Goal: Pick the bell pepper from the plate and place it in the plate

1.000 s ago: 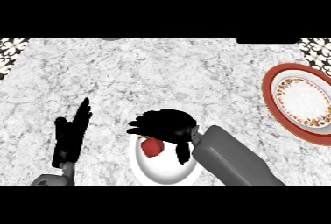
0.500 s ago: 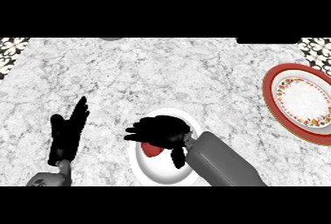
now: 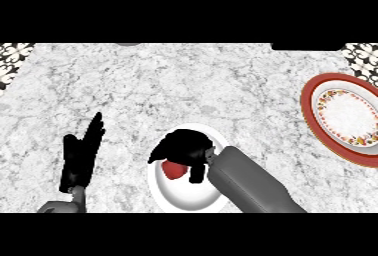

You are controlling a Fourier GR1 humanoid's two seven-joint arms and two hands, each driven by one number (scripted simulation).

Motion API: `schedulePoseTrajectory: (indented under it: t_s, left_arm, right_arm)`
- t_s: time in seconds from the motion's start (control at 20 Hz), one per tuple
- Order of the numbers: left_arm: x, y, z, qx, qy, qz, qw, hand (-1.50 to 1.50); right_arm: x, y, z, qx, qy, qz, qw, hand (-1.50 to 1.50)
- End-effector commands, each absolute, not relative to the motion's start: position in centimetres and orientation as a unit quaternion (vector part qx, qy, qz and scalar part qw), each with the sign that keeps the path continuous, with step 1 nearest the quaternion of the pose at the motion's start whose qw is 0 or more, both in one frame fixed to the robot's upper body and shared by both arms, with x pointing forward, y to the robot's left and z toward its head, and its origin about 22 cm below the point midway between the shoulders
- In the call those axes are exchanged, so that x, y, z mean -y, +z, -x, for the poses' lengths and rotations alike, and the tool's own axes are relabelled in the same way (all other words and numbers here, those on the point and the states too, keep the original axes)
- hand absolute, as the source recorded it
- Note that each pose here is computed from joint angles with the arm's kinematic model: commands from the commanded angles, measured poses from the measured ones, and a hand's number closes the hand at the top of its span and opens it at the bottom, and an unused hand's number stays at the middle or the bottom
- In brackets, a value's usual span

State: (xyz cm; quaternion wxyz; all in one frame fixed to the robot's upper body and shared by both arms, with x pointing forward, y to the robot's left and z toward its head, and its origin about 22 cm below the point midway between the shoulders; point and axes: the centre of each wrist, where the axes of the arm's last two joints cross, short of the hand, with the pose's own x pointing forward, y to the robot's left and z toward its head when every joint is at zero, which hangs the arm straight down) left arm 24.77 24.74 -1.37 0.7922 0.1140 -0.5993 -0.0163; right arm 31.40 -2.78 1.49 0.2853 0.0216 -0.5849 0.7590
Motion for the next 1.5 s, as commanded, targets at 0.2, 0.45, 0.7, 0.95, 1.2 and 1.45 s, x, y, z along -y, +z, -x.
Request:
schedulePoseTrajectory:
  t_s: [0.2,0.45,0.7,0.95,1.2,1.45]
  left_arm:
    - [-24.1,-2.1,-24.6,0.602,-0.017,-0.119,0.79,0.0]
    - [-25.6,-1.2,-24.9,0.598,-0.021,-0.116,0.793,0.0]
    - [-26.1,-1.9,-24.8,0.594,-0.01,-0.121,0.795,0.0]
    - [-26.5,-2.2,-23.6,0.588,0.012,-0.137,0.797,0.0]
    - [-25.9,-1.3,-25.1,0.592,-0.002,-0.126,0.796,0.0]
    - [-26.1,-1.2,-24.2,0.596,0.0,-0.127,0.793,0.0]
  right_arm:
    - [3.4,-0.3,-31.9,0.619,0.75,-0.015,0.231,1.5]
    - [2.4,1.5,-32.1,0.656,0.72,0.02,0.227,1.5]
    - [9.6,1.5,-35.5,0.676,0.617,0.163,0.368,1.5]
    - [22.6,2.3,-38.5,0.578,0.453,0.366,0.572,1.5]
    - [23.9,6.8,-39.2,0.599,0.361,0.429,0.571,1.5]
    - [27.8,10.3,-37.4,0.625,0.246,0.524,0.524,1.5]
